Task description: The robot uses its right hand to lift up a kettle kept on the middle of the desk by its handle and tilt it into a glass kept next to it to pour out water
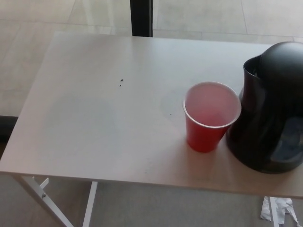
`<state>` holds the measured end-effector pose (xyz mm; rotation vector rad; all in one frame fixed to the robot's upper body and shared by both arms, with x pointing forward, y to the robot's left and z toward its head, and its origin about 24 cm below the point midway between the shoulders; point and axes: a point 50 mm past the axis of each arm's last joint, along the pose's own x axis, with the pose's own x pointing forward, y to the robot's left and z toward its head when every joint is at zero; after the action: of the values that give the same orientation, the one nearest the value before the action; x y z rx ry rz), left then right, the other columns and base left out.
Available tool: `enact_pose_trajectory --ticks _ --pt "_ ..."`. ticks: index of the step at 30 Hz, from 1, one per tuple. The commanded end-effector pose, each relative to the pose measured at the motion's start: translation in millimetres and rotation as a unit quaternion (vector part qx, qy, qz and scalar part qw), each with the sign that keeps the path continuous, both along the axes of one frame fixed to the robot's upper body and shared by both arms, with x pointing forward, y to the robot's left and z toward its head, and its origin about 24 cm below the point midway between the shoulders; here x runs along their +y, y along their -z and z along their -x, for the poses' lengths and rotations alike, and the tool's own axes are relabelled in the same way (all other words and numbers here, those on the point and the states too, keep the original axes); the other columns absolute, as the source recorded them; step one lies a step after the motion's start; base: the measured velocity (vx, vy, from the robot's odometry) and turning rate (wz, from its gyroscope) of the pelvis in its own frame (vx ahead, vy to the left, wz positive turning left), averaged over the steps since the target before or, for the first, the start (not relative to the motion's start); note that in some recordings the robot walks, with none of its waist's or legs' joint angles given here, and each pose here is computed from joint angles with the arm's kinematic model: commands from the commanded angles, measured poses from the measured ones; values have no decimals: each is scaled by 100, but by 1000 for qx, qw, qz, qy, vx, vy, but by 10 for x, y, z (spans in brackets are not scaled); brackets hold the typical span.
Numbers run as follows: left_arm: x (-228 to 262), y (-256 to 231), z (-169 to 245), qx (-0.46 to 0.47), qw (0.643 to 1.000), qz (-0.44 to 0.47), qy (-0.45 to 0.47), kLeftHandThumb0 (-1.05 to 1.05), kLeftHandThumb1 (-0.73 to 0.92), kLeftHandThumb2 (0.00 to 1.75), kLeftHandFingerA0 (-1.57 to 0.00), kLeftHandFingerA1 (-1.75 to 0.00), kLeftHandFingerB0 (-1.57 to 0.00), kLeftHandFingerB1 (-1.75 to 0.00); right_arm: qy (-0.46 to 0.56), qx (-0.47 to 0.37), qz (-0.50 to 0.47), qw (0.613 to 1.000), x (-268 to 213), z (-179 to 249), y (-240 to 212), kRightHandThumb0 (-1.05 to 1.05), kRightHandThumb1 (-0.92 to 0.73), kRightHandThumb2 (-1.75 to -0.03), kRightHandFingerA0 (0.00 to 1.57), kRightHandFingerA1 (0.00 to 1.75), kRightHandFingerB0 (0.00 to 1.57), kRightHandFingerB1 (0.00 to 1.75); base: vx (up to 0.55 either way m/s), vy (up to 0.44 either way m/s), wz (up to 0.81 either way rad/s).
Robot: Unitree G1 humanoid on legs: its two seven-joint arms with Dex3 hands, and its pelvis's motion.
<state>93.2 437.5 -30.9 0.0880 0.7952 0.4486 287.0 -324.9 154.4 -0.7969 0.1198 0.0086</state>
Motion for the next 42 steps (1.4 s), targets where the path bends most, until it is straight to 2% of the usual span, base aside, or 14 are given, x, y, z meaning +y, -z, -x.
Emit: enact_pose_trajectory --ticks 1,5,7,8,9,15,16,17,21,22,29,32,33,42 --pt "5 -10 8 -2 1000 -12 7 -74 76 63 -48 -58 -40 -51 -22 -44 15 999 21 11 6 -24 -73 -61 105 74 52 46 0 0 0" --pt "-2 -4 4 1 1000 -19 12 -75 78 63 -49 -58 -41 -52 -42 -66 7 997 61 27 14 -14 -79 -63 111 114 67 51 0 0 0" --pt "3 -7 6 3 1000 -17 10 -76 78 63 -48 -57 -40 -51 -55 -73 22 996 84 28 21 1 -53 -112 110 111 80 82 0 0 0" --pt "3 -7 8 4 1000 -19 11 -76 79 63 -47 -57 -38 -51 -62 -74 40 995 93 28 23 6 -59 -105 92 147 96 78 0 0 0" --pt "6 -8 10 6 1000 -20 11 -78 79 63 -48 -57 -39 -52 -71 -82 42 993 106 28 33 7 -54 -116 97 142 103 108 0 0 0" --pt "-3 7 -3 -2 1000 -9 -3 -76 78 63 -49 -58 -40 -52 -60 -89 21 994 71 26 92 -3 -55 -114 89 167 83 152 0 0 0" --pt "-4 7 0 -2 1000 -10 -1 -76 78 63 -49 -57 -40 -52 -60 -92 32 993 63 32 97 -2 -51 -115 117 137 104 125 0 0 0" --pt "1 -2 -4 -2 1000 -11 0 -76 78 63 -48 -57 -39 -51 -60 -97 42 992 60 30 101 -2 -51 -120 88 172 84 153 0 0 0" --pt "21 -19 1 1 1000 -16 -1 -83 61 83 -48 -61 -38 -56 -47 -111 69 990 55 29 87 -13 -60 -102 83 175 74 160 0 0 0" --pt "28 -26 1 3 1000 -18 -2 -78 78 63 -50 -58 -40 -53 -39 -125 66 989 51 21 58 -9 -58 -105 82 175 74 158 0 0 0" --pt "54 -51 -9 -2 1000 -15 -13 -76 78 63 -51 -57 -40 -51 -37 -140 94 985 115 -48 -96 -5 -58 -108 89 173 77 148 0 0 0" --pt "46 -57 -27 -1 1000 -21 0 -75 80 64 -48 -57 -39 -51 -46 -135 119 983 184 -93 -205 -13 -66 -86 87 171 81 150 0 0 0" --pt "46 -55 -25 -2 1000 -19 -1 -75 79 64 -47 -57 -37 -50 -47 -135 119 983 202 -101 -226 -11 -55 -110 90 169 83 151 0 0 0" --pt "45 -70 -72 -11 1000 -16 -2 -75 79 63 -49 -57 -38 -51 -15 -111 146 983 246 -231 -507 -11 -47 -120 90 172 80 151 0 0 0"
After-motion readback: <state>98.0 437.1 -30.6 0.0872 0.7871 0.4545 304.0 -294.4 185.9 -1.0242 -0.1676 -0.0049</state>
